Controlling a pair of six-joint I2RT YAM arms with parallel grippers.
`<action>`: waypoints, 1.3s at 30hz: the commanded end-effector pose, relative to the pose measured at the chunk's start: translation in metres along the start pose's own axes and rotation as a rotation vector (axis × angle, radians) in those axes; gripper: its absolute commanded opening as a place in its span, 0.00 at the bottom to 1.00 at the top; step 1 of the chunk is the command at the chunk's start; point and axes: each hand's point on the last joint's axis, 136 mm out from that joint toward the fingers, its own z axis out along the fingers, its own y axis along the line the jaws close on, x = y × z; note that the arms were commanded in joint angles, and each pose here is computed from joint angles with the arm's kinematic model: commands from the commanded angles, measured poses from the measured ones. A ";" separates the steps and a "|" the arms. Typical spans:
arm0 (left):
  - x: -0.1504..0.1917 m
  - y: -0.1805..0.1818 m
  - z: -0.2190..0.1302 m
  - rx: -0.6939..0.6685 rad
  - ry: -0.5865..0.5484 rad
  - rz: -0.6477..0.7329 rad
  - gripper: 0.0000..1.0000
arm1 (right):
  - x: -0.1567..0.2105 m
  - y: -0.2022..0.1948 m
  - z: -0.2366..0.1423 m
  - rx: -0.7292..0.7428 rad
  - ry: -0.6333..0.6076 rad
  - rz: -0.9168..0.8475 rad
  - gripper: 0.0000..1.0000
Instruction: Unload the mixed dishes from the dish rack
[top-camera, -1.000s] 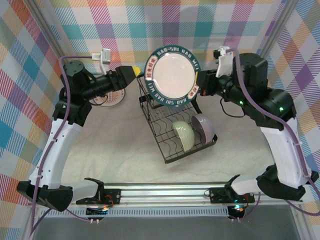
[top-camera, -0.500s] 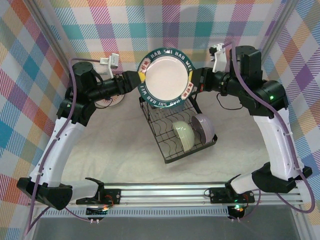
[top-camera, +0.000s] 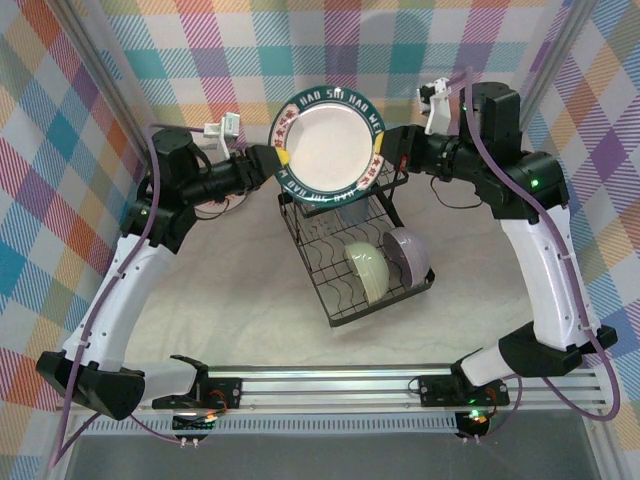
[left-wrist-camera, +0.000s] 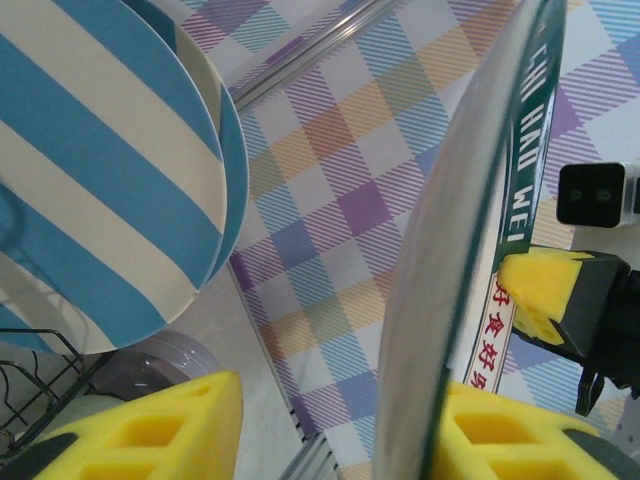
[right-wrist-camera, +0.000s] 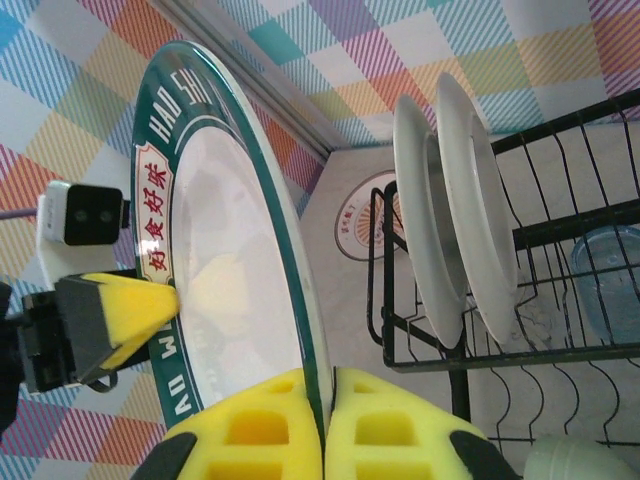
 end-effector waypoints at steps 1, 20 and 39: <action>-0.004 -0.010 -0.001 0.037 -0.024 -0.002 0.41 | -0.015 0.013 -0.001 -0.070 -0.050 0.009 0.00; -0.011 -0.013 0.002 0.081 -0.064 -0.083 0.05 | -0.018 0.007 0.018 -0.092 -0.031 0.072 0.00; -0.044 -0.047 -0.016 0.185 -0.223 -0.142 0.00 | -0.021 0.012 0.005 -0.134 -0.124 0.002 0.99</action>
